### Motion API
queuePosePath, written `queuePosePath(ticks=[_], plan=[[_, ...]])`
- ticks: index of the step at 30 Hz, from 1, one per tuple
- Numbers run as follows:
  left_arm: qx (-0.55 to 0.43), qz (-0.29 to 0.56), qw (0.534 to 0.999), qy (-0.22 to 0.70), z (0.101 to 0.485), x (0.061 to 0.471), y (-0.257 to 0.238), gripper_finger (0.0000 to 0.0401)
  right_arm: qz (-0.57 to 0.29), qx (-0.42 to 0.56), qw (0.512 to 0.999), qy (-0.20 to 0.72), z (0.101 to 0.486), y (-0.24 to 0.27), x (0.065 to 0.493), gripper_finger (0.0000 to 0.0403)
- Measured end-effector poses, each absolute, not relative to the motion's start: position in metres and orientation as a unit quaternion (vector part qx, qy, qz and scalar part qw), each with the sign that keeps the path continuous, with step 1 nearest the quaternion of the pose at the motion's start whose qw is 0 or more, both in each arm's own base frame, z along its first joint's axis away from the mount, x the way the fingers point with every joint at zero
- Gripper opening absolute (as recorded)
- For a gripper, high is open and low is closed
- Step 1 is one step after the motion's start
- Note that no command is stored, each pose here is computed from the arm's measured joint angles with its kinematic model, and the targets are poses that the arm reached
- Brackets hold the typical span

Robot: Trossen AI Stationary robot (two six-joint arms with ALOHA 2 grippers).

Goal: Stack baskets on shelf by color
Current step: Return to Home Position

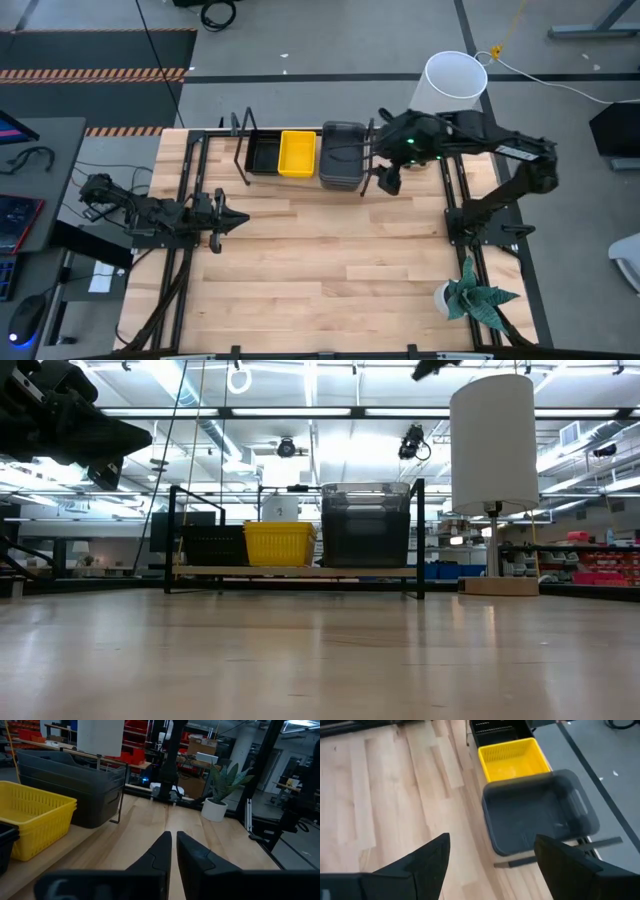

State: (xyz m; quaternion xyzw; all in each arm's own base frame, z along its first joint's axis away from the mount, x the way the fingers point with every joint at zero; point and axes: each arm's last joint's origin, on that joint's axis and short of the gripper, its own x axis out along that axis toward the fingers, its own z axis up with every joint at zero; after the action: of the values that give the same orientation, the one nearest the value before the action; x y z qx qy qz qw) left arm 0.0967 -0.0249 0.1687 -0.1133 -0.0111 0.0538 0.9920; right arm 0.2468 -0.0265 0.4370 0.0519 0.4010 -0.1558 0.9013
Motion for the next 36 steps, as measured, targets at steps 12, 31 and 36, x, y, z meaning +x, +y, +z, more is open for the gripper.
queuePosePath(ticks=[12,31,36], plan=[[-0.113,0.054,0.992,-0.011,0.169,0.097,-0.025,0.0026,-0.147,0.087,0.948,0.269,0.422,-0.033,0.167,0.0292],[-0.113,0.054,0.992,-0.011,0.169,0.097,-0.025,0.0027,-0.104,0.105,0.975,0.168,0.391,-0.022,0.105,0.0270],[-0.113,0.054,0.992,-0.011,0.169,0.097,-0.025,0.0035,-0.083,0.100,0.980,0.150,0.391,-0.019,0.098,0.0265]])
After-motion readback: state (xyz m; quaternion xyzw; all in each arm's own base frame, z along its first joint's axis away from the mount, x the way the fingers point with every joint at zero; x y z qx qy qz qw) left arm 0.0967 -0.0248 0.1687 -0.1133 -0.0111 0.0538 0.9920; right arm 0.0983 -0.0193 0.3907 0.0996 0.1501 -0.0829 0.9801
